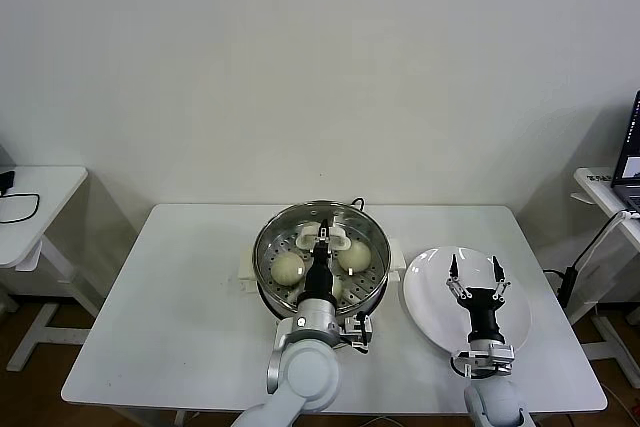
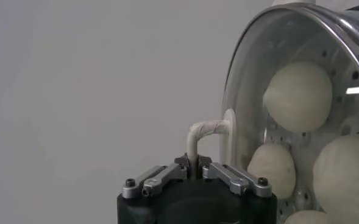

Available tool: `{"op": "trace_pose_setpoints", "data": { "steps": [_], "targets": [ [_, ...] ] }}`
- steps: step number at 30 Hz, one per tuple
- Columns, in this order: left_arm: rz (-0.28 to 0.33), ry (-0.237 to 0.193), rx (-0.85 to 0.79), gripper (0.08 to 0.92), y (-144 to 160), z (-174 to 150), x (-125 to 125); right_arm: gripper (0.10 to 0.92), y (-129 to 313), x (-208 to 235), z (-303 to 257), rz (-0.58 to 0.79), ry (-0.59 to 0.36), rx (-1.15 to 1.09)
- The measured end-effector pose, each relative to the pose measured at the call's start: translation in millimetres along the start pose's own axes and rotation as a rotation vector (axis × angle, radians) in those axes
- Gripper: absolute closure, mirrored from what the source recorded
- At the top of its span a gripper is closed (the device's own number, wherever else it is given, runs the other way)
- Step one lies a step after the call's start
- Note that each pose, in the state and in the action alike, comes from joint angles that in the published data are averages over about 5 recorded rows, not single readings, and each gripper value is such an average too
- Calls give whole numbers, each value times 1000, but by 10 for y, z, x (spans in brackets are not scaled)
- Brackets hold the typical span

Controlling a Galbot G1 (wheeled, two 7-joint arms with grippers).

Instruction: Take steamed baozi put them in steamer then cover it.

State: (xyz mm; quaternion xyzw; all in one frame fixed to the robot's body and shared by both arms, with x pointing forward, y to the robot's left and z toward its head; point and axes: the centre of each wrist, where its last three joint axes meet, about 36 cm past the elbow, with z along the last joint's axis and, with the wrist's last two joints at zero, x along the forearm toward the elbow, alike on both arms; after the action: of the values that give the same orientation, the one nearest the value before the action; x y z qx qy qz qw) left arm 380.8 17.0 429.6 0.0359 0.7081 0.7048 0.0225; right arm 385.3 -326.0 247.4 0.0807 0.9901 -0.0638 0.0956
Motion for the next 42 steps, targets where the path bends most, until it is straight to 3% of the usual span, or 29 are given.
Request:
{"op": "trace_pose_setpoints", "data": {
  "steps": [15, 34, 42],
  "targets": [
    [9, 7, -14, 805, -57, 7, -17, 200, 11, 3, -10, -1, -4, -2],
    [9, -12, 28, 298, 73, 56, 234, 200, 29, -15, -24, -6, -9, -2],
    [9, -21, 93, 178, 243, 220, 466, 200, 25, -17, -41, -14, -5, 1]
  ]
}}
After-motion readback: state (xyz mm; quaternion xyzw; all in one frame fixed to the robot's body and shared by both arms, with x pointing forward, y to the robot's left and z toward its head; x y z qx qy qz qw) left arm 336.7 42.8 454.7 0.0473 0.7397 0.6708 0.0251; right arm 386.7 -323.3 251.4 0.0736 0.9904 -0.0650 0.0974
